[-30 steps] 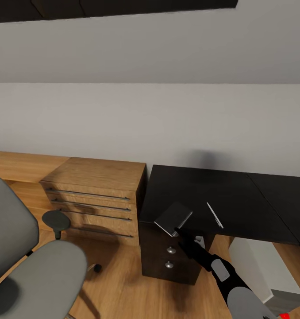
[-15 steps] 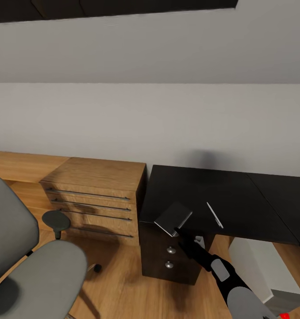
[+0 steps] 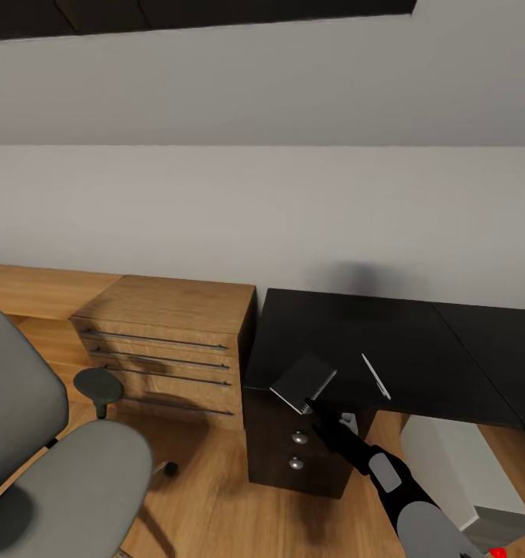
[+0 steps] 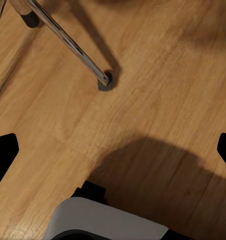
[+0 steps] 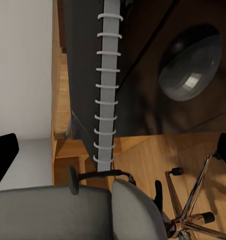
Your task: In the bedroom, organize the workspace by keeping the computer under the desk, ensuring the monitor is on the desk, placing the keyboard on the desk next to the monitor, placing the mouse on the desk next to the keyboard, moving the folder from the swivel chair onto the desk next to the mouse, stacking the notebook on top of the folder with the pen on top of the notebook, and positioning the swivel chair next to the desk.
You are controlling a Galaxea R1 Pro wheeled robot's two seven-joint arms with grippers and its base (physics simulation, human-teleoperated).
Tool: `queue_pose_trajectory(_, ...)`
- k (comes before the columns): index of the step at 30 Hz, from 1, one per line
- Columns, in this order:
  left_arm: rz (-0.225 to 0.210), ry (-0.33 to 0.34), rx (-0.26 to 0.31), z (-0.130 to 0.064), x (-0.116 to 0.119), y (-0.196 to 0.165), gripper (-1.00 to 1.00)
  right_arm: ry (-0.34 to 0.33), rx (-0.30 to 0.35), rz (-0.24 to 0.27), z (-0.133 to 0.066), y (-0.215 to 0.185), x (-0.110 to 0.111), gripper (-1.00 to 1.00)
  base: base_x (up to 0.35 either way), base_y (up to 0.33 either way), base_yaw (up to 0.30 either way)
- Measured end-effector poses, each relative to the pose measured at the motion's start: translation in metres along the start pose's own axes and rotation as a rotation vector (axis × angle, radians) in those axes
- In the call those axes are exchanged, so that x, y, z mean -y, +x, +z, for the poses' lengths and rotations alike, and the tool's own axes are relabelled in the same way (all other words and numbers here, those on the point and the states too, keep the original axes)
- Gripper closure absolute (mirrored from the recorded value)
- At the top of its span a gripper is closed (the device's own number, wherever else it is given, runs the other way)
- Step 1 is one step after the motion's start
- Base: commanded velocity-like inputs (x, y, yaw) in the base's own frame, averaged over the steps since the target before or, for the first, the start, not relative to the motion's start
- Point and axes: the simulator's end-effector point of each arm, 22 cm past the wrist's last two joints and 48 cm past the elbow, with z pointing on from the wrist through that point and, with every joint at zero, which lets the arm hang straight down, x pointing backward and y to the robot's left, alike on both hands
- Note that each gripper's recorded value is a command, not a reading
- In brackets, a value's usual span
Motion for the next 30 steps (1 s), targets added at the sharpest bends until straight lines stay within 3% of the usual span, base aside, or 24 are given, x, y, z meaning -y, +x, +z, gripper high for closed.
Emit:
queue_pose_trajectory(7, 0.016, -0.017, 0.006, 0.002, -0.015, -0.004, -1.00, 0.000, 0.002, -0.002, -0.001, -0.001, 0.000, -1.00, 0.000, 0.000, 0.000)
queue_pose_trajectory(15, 0.078, -0.090, -0.064, -0.010, -0.080, 0.031, -1.00, 0.000, 0.003, -0.003, -0.001, -0.002, 0.000, -1.00, 0.000, 0.000, 0.000)
queue_pose_trajectory(18, 0.093, -0.098, -0.042, -0.018, -0.093, 0.036, -1.00, 0.000, 0.003, -0.003, -0.001, -0.002, 0.000, -1.00, 0.000, 0.000, 0.000)
queue_pose_trajectory(23, 0.111, -0.073, 0.042, -0.025, -0.098, 0.027, -1.00, 0.000, 0.003, -0.003, -0.001, -0.002, 0.000, -1.00, 0.000, 0.000, 0.000)
queue_pose_trajectory(30, 0.127, -0.073, 0.066, -0.041, -0.108, 0.037, -1.00, 0.000, 0.003, -0.004, -0.001, -0.002, 0.000, -1.00, 0.046, 0.028, 0.000)
